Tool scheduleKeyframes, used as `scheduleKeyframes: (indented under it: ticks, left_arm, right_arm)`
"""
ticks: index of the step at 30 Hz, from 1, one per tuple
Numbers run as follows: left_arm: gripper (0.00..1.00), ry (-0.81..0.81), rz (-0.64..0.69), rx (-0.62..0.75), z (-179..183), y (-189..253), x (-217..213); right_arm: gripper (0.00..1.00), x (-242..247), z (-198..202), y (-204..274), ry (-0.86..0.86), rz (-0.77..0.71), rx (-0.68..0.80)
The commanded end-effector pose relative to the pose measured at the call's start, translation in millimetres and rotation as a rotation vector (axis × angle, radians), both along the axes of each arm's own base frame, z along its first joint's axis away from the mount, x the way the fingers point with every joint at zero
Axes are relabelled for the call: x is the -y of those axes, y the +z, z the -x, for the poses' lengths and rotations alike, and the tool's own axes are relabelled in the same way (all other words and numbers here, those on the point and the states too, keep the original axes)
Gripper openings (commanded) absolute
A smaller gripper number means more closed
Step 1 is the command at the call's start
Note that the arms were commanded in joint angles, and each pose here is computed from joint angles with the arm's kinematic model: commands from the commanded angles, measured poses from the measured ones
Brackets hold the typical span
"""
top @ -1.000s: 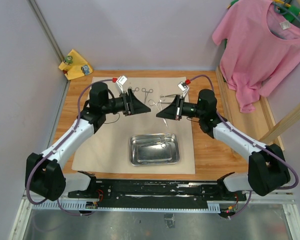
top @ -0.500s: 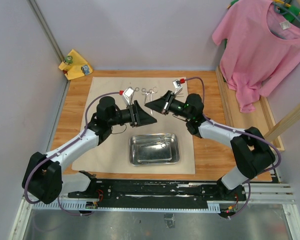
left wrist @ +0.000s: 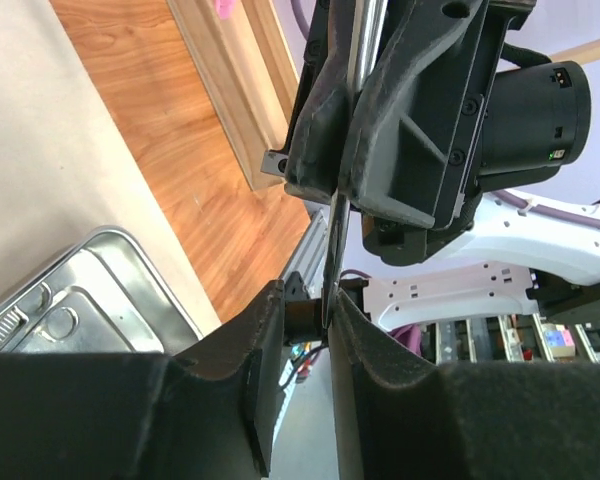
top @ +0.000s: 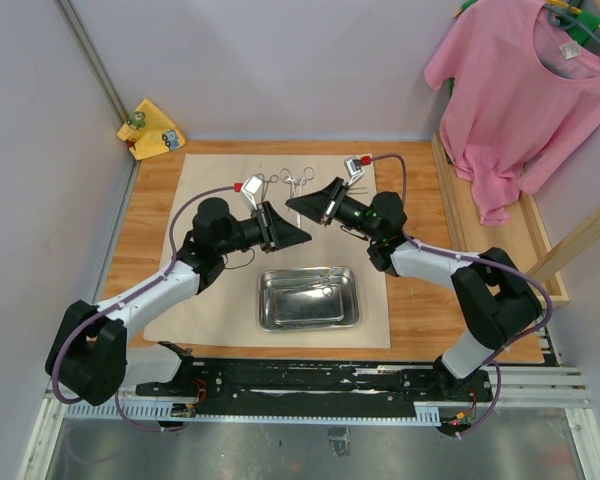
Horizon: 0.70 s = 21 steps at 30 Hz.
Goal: Open and lay out the surgical kit
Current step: Place the medical item in the surgical kit.
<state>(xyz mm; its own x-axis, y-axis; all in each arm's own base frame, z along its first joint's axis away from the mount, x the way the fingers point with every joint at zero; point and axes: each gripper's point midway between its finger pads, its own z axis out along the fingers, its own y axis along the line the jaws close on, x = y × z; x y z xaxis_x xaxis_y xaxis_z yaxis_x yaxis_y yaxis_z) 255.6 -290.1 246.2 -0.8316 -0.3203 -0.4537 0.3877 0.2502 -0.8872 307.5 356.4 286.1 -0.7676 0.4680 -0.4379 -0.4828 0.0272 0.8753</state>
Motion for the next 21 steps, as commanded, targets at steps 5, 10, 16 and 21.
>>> scheduleKeyframes:
  ticks: [5, 10, 16, 21]
  left_arm:
    - [0.23, 0.064, 0.057, 0.038, -3.1, 11.5, -7.1]
    - [0.21, 0.093, 0.108, 0.054, -5.2, 19.8, -13.7]
    - [0.26, 0.13, 0.138, 0.067, -7.1, 24.2, -20.3]
    - [0.34, 0.126, 0.151, 0.073, -6.8, 25.7, -20.2]
  right_arm:
    - [0.01, -1.2, 1.1, 17.4, -0.013, -0.088, 0.036]
    - [0.01, -0.3, 0.5, 15.3, -0.018, -0.092, 0.025]
    - [0.01, -1.0, -0.9, 9.3, -0.015, -0.105, 0.0]
    - [0.01, -1.7, -2.4, 4.7, -0.009, -0.131, -0.026]
